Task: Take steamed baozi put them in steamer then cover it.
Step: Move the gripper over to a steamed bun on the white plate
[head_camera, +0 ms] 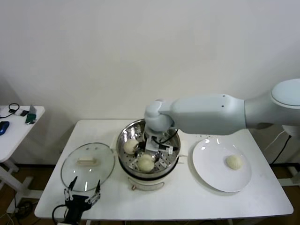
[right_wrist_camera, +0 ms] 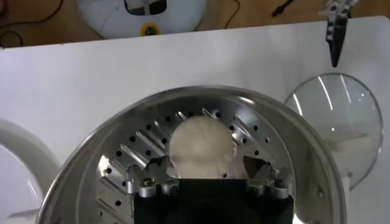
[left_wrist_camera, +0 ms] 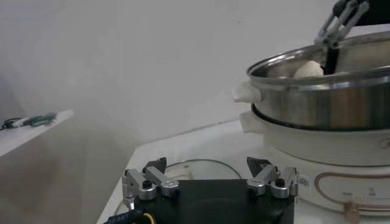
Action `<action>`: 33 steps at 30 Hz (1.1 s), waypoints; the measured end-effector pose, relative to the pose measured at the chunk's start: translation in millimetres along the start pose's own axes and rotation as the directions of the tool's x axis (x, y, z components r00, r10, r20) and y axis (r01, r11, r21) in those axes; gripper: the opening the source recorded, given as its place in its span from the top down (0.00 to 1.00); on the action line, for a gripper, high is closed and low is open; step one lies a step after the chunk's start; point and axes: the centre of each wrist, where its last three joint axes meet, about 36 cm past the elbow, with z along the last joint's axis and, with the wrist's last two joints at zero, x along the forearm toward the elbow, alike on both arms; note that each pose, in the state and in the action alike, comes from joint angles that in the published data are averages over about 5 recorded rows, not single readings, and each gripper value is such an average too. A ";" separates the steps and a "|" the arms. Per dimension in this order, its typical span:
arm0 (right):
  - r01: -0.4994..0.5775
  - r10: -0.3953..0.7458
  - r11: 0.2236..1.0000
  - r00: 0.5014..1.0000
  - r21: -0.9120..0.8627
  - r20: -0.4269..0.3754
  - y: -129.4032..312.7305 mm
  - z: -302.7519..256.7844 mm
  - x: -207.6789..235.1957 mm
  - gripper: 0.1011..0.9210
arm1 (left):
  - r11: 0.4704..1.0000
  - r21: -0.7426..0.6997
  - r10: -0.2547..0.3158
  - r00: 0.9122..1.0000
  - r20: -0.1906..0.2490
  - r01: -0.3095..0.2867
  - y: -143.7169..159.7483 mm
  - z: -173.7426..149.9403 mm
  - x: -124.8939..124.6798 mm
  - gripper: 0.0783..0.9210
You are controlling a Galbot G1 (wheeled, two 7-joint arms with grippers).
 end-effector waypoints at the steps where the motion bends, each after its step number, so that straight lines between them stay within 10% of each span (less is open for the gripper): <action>1: 0.003 -0.003 1.000 1.000 -0.020 -0.004 3.3 4.8 5.8 0.12 | 1.000 0.001 0.001 1.000 0.001 -0.001 -0.1 -0.5 -0.2 0.12; 8: 0.017 -0.029 0.939 0.999 -0.343 -0.032 66.6 56.2 58.7 0.12 | 1.000 0.012 0.002 1.000 0.005 -0.002 1.0 -1.9 -1.7 0.12; 16: -0.031 -0.044 0.676 0.996 -0.736 -0.083 200.2 103.3 97.7 0.12 | 1.000 0.017 0.018 1.000 0.008 -0.018 -1.4 -0.5 -5.0 0.12; 33: -0.049 -0.149 0.327 0.984 -0.944 -0.102 384.8 107.5 15.3 0.12 | 0.999 0.024 0.040 0.999 -0.017 -0.040 -7.9 6.4 -3.5 0.12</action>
